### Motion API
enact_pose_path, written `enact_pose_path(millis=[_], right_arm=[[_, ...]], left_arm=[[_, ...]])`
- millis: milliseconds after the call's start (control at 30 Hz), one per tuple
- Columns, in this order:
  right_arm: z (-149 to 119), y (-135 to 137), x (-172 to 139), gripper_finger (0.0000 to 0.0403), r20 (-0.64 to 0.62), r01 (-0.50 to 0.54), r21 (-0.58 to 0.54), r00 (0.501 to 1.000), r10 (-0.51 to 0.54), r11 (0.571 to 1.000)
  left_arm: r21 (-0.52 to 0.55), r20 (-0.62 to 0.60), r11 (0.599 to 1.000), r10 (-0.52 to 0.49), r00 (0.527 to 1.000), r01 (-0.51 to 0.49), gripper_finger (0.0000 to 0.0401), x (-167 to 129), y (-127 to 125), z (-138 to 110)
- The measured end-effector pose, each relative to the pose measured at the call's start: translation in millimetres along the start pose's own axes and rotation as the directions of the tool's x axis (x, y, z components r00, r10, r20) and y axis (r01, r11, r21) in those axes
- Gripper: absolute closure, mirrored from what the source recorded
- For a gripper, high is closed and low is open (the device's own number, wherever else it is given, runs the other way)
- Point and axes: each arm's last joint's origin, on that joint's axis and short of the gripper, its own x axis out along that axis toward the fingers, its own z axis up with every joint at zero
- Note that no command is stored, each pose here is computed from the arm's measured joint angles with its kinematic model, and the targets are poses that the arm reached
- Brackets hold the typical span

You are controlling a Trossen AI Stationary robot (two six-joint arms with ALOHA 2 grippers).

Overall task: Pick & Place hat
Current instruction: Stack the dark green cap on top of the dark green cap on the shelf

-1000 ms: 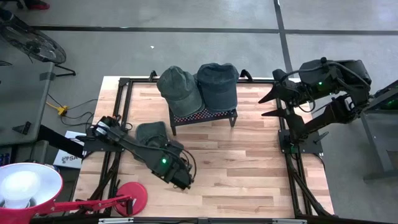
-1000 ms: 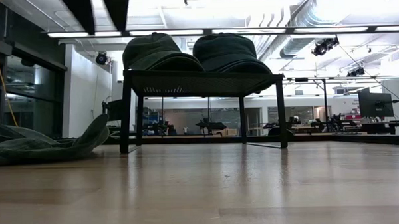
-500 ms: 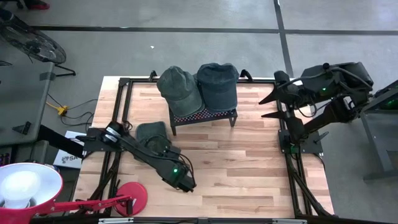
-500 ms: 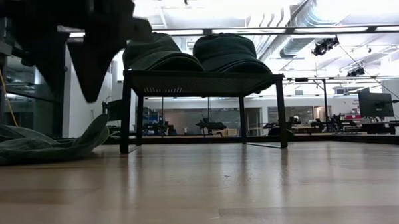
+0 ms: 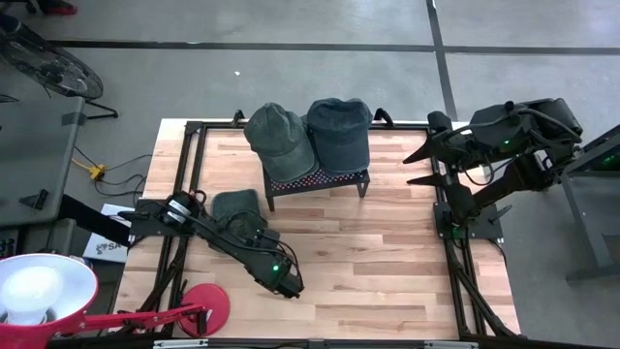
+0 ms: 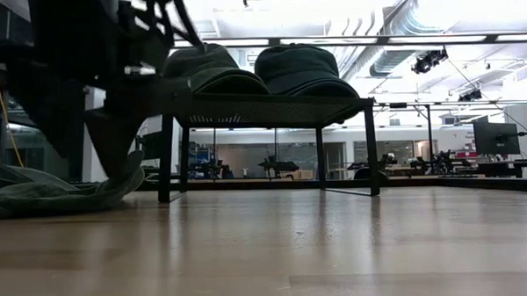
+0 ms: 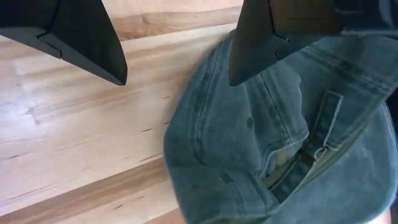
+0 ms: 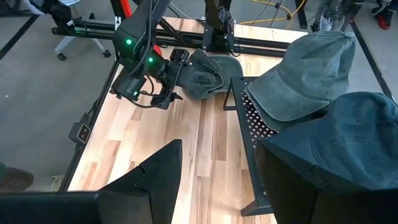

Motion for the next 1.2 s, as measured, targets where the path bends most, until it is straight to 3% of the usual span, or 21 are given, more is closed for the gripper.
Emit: enact_pose_path(millis=[767,1200], right_arm=[[0,0,0,0.0206,0.002,-0.001,-0.055,1.0,0.001,0.999],[0,0,0,0.0206,0.002,-0.001,-0.071,1.0,0.001,0.997]], left_arm=[[0.022,0.016,0.999,0.038,0.999,-0.039,0.0126,27,6,-8],[0.024,-0.044,0.99,0.141,0.989,-0.14,0.0126,48,17,-8]])
